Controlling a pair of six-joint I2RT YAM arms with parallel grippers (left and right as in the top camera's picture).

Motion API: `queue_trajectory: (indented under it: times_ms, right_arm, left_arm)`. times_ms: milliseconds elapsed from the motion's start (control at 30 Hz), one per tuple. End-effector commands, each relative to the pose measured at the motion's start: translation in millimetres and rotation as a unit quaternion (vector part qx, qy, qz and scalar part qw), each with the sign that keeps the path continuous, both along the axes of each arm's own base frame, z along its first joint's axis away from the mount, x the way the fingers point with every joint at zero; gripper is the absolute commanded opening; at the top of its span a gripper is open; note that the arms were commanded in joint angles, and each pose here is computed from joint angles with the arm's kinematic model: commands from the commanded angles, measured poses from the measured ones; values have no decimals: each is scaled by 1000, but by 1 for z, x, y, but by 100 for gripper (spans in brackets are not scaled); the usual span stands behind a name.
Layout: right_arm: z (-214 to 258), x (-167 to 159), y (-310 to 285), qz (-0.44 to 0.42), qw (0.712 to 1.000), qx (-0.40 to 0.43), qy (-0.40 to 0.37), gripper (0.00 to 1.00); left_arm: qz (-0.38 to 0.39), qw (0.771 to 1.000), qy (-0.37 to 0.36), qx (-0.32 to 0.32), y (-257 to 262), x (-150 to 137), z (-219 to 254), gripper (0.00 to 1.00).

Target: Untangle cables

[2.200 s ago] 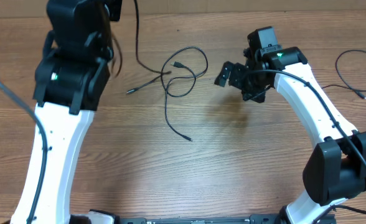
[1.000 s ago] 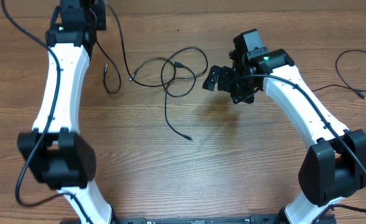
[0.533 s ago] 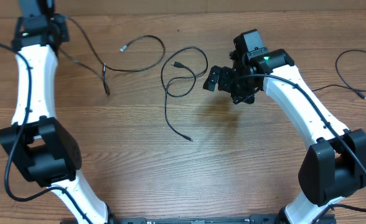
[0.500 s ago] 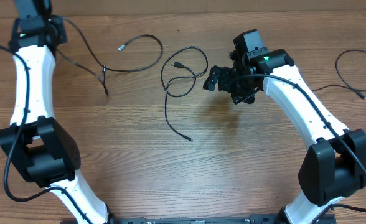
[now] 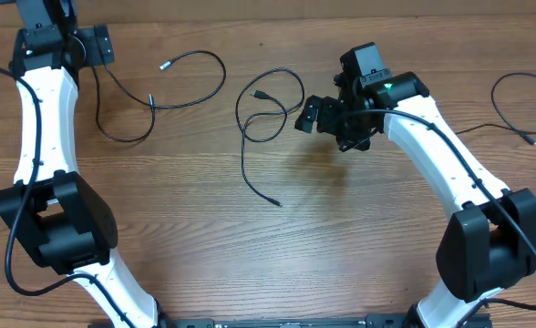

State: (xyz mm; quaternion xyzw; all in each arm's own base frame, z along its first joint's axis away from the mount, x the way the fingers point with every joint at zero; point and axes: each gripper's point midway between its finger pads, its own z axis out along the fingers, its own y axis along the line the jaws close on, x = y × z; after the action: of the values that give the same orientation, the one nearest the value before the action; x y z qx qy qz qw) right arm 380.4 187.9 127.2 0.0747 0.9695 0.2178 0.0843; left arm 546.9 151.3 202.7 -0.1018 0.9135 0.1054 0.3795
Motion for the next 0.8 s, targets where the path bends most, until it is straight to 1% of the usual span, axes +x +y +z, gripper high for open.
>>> queue_trajectory:
  times_ms: [0,133,233,367,467,633,767]
  right_arm:
    - [1,-6,25,28,999,23,-2,100]
    - [-5,-10,40,0,999,29,20,100]
    - [-27,-8,40,-42,998,15,51,100]
    - [-55,4,43,-89,993,20,78,100]
    - [-67,20,44,-133,987,35,82,100]
    - [-72,55,39,-187,979,66,53,100]
    - [-70,78,30,-213,973,89,29,100]
  left_arm:
    - [-29,999,-13,-8,-28,-2,21,100]
    - [-63,998,-20,-1,-62,-9,46,100]
    - [-90,995,-33,2,-91,-17,68,100]
    - [-126,991,-49,3,-130,-30,95,100]
    - [-165,985,-53,0,-159,-42,108,100]
    - [-268,962,-48,-28,-212,-63,117,99]
    - [-295,954,-35,-40,-231,-73,114,100]
